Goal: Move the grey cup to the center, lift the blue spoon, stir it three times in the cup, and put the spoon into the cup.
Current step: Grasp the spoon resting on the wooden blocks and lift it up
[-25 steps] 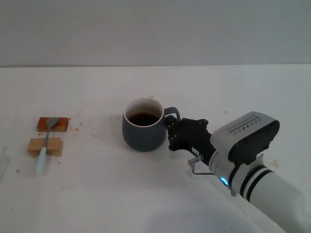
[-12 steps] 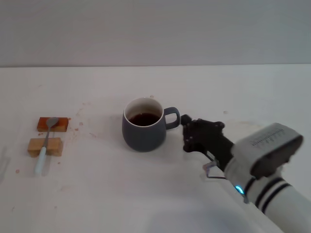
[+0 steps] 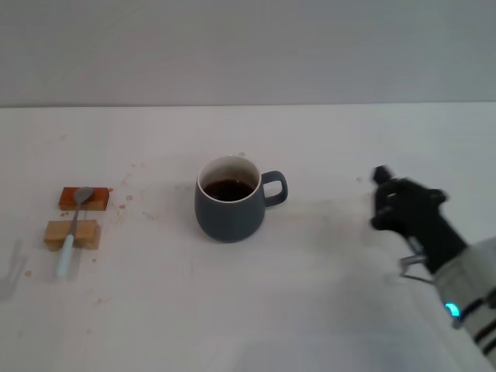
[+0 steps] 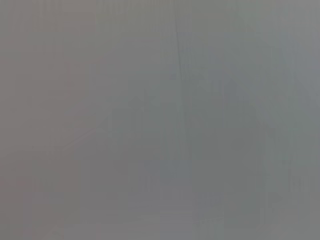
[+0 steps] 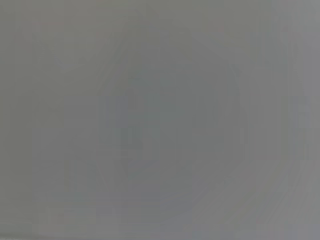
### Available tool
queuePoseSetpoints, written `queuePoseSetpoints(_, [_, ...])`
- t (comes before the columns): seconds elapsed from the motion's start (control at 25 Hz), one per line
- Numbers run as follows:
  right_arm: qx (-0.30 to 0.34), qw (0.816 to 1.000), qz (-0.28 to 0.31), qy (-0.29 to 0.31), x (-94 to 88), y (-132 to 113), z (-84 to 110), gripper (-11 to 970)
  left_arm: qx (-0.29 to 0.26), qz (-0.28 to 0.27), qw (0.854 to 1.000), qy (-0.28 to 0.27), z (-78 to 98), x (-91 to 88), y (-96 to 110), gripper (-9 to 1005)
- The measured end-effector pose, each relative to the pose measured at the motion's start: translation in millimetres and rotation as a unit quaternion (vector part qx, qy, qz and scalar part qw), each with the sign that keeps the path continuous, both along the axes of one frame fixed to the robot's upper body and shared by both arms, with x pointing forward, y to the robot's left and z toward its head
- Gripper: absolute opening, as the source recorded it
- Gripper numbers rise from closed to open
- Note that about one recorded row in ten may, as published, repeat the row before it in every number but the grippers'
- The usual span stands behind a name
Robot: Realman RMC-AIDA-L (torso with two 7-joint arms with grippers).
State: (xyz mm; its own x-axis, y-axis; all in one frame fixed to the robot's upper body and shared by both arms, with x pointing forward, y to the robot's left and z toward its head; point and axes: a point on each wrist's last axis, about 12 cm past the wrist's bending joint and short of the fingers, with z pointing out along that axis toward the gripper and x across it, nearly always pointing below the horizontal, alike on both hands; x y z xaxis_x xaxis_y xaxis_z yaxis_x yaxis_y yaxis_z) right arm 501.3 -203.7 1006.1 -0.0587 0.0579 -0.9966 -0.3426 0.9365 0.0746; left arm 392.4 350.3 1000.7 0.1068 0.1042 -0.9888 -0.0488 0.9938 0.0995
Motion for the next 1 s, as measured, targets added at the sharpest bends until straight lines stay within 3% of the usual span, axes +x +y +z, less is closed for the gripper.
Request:
queuePoseSetpoints(0.32, [0.018, 0.996, -0.081, -0.036, -7.3, -33.6, 4.1, -2, 0.0, -0.007, 1.0, 0.017, -5.1, -10.3, -2.2, 834])
queuePoseSetpoints(0.68, [0.007, 0.997, -0.077, -0.018, -4.0, -32.5, 0.1, -1, -0.006, -0.046, 0.998, 0.03, -9.0, -13.0, -14.4, 833])
queuePoseSetpoints(1.0, [0.0, 0.996, -0.084, -0.012, -5.7, -38.3, -2.7, -1, -0.056, -0.089, 0.993, 0.052, -14.9, -25.4, -27.6, 834])
